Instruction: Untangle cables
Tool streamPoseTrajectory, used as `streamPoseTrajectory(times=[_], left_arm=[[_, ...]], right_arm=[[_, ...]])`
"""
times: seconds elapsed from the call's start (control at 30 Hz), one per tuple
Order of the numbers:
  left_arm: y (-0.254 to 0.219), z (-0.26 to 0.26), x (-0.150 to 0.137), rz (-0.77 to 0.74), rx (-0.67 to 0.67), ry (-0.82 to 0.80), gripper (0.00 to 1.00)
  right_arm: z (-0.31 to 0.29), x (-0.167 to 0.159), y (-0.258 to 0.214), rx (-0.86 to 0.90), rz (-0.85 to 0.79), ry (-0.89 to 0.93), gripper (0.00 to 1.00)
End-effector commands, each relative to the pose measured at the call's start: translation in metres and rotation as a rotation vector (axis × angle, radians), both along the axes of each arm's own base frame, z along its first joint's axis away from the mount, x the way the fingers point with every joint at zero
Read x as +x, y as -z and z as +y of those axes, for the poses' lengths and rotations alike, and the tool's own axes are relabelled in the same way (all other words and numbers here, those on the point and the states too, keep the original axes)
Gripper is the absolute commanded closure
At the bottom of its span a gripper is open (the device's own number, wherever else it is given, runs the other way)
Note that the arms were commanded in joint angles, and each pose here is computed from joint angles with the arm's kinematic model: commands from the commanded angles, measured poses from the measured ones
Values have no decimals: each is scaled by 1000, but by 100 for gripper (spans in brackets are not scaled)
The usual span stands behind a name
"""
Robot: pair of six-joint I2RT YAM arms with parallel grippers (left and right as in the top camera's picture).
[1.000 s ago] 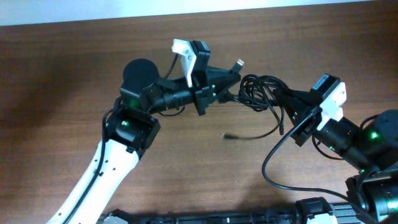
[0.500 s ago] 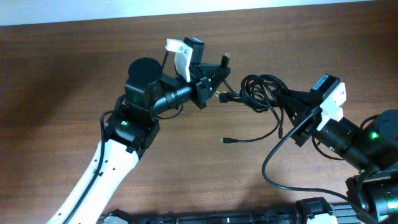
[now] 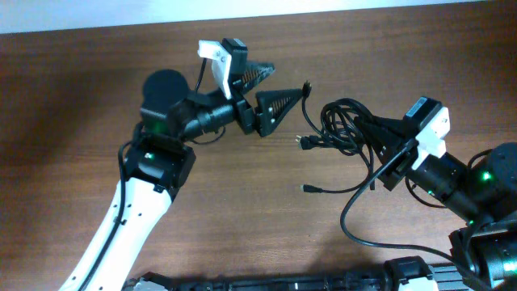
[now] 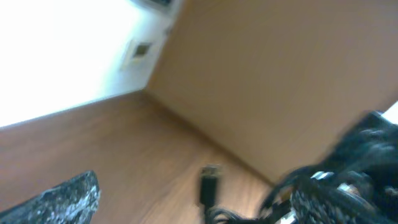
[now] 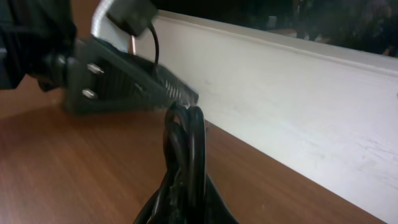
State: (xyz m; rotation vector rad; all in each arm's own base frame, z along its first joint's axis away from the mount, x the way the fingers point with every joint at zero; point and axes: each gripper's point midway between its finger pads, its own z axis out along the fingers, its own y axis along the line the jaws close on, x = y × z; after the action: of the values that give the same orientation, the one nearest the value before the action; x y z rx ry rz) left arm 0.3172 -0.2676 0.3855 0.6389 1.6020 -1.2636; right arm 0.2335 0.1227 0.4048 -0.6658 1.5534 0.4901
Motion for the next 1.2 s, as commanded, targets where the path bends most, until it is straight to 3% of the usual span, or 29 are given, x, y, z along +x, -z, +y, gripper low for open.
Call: streamPoseTrajectory(times=[0.0, 0.4, 0.9, 1.0, 1.17], left_arm=[[-20, -5, -45, -164, -11, 253, 1], [-17, -3, -100, -471, 15, 563, 2], [-17, -9, -112, -478, 6, 614, 1], [-17, -11, -115, -482, 3, 623, 11], [-17, -14, -119, -482, -1, 637, 45]], right_arm=[[-1, -3, -8, 10, -21, 6, 96], [22, -28, -32, 46, -112, -194, 96], [33, -44, -47, 60, -178, -306, 96], [33, -44, -47, 60, -178, -306, 96], [33, -44, -47, 60, -178, -306, 96]])
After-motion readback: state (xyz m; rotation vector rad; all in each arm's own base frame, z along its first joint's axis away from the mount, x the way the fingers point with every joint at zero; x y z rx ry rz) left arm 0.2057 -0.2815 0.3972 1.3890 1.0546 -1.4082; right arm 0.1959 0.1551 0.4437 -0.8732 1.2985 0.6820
